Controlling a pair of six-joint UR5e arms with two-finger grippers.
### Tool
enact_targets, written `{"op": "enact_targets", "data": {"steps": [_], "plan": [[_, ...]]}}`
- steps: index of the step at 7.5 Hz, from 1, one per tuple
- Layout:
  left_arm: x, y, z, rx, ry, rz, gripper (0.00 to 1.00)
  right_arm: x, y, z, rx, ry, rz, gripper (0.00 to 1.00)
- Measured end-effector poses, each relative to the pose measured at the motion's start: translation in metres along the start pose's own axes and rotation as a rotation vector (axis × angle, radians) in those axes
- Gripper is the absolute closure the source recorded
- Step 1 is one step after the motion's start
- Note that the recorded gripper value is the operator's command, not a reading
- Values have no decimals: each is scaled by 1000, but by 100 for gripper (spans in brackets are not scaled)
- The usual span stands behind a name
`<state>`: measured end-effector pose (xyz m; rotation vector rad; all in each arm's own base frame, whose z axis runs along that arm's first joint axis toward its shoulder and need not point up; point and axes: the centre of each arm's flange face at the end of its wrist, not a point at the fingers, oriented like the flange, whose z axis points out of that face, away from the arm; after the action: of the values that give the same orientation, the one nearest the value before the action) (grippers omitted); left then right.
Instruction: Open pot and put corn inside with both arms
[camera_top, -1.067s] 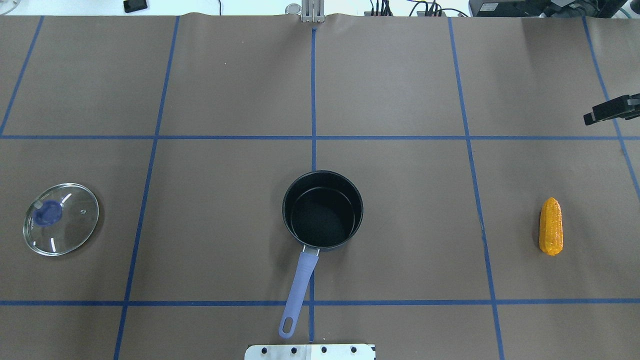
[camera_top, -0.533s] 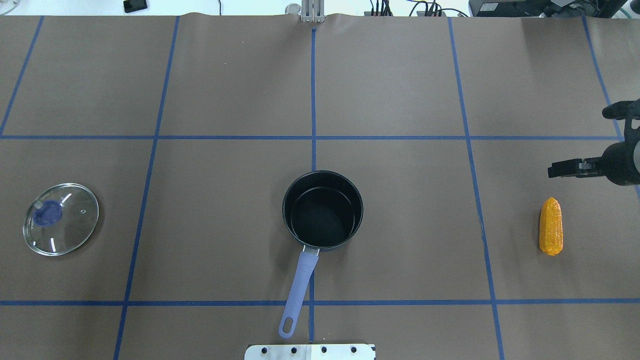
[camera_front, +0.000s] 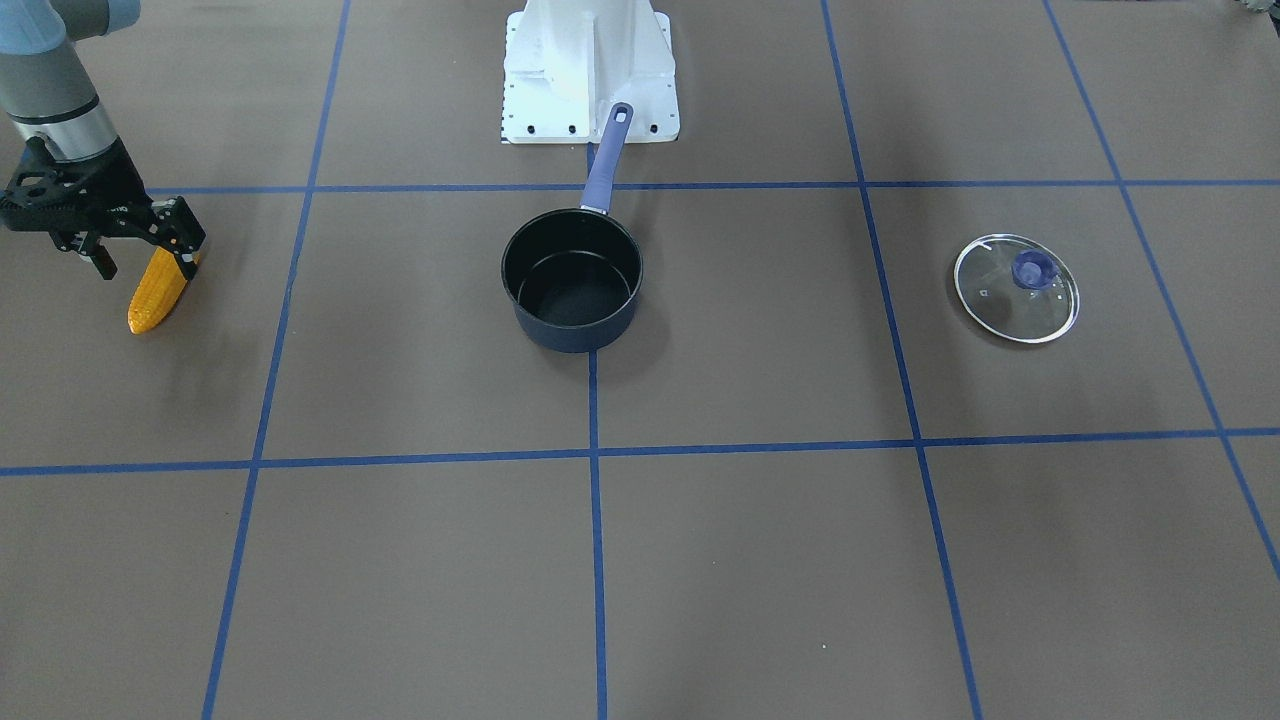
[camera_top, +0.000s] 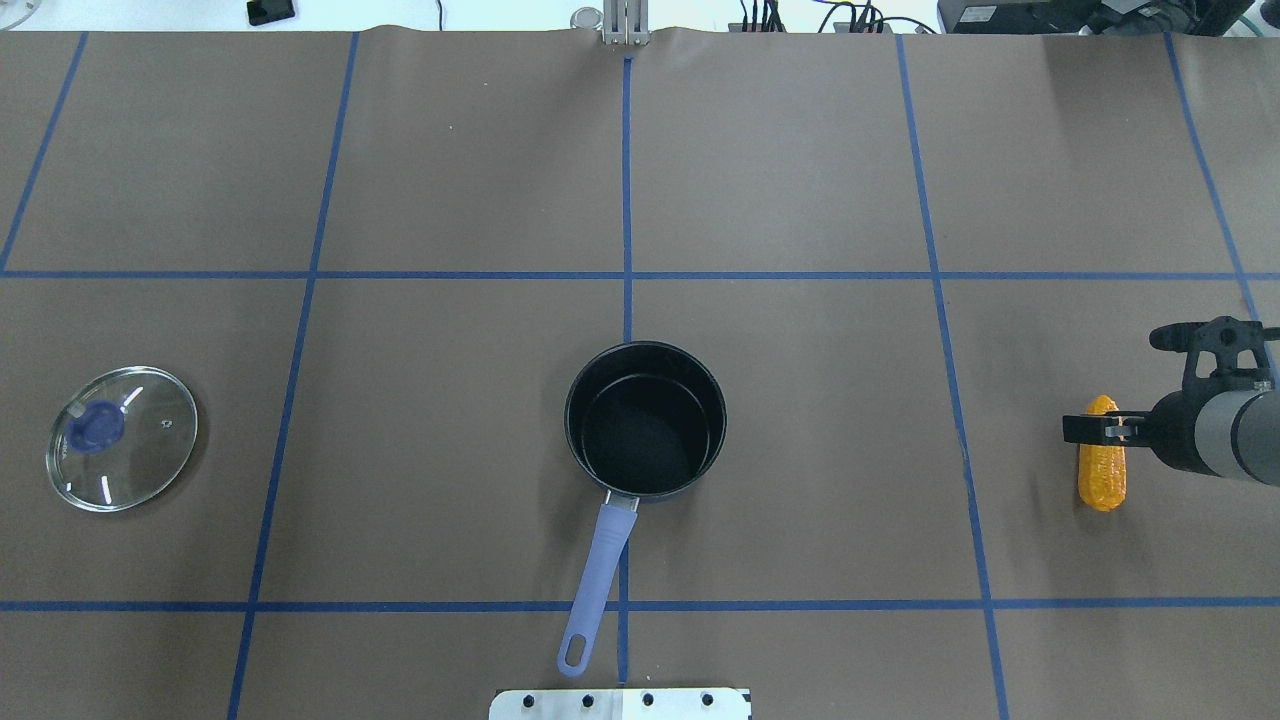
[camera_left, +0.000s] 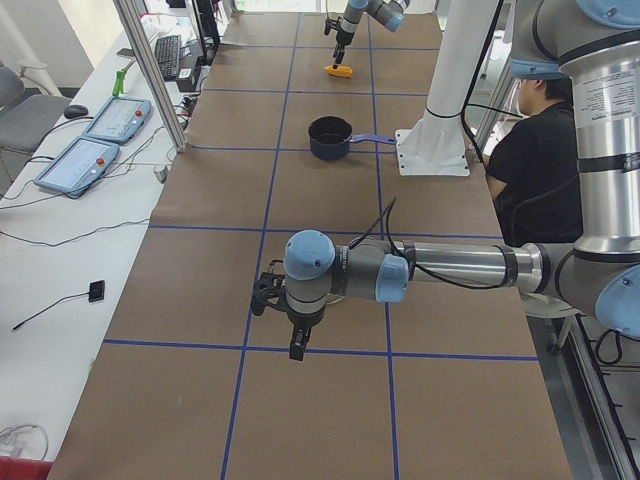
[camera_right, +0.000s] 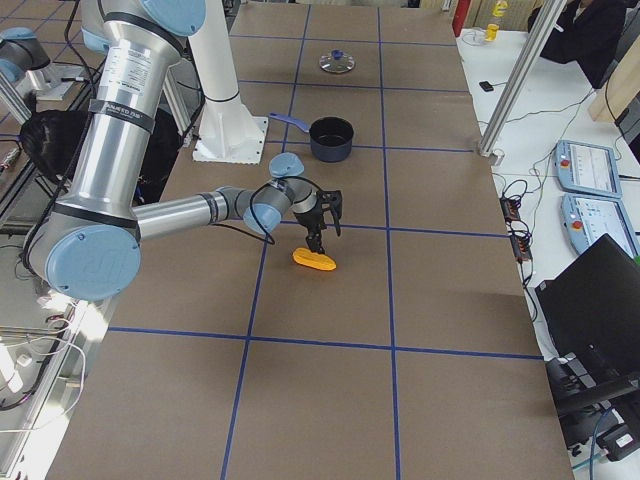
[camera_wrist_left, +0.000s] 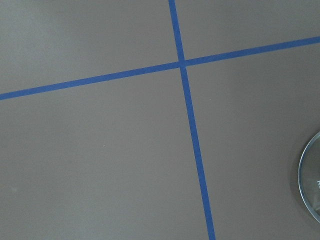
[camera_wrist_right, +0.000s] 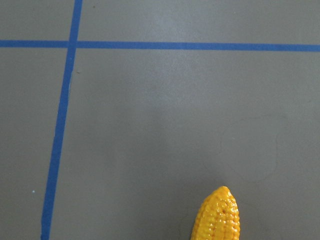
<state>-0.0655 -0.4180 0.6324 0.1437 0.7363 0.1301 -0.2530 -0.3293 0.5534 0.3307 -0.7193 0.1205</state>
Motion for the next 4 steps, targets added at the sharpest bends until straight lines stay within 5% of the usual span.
{"op": "enact_targets", "data": {"steps": [3, 4], "plan": [[0, 1, 0, 0, 0, 1, 2, 23, 14, 30, 36, -25, 2, 94], [0, 1, 0, 0, 0, 1, 2, 22, 15, 31, 37, -29, 4, 100]]}}
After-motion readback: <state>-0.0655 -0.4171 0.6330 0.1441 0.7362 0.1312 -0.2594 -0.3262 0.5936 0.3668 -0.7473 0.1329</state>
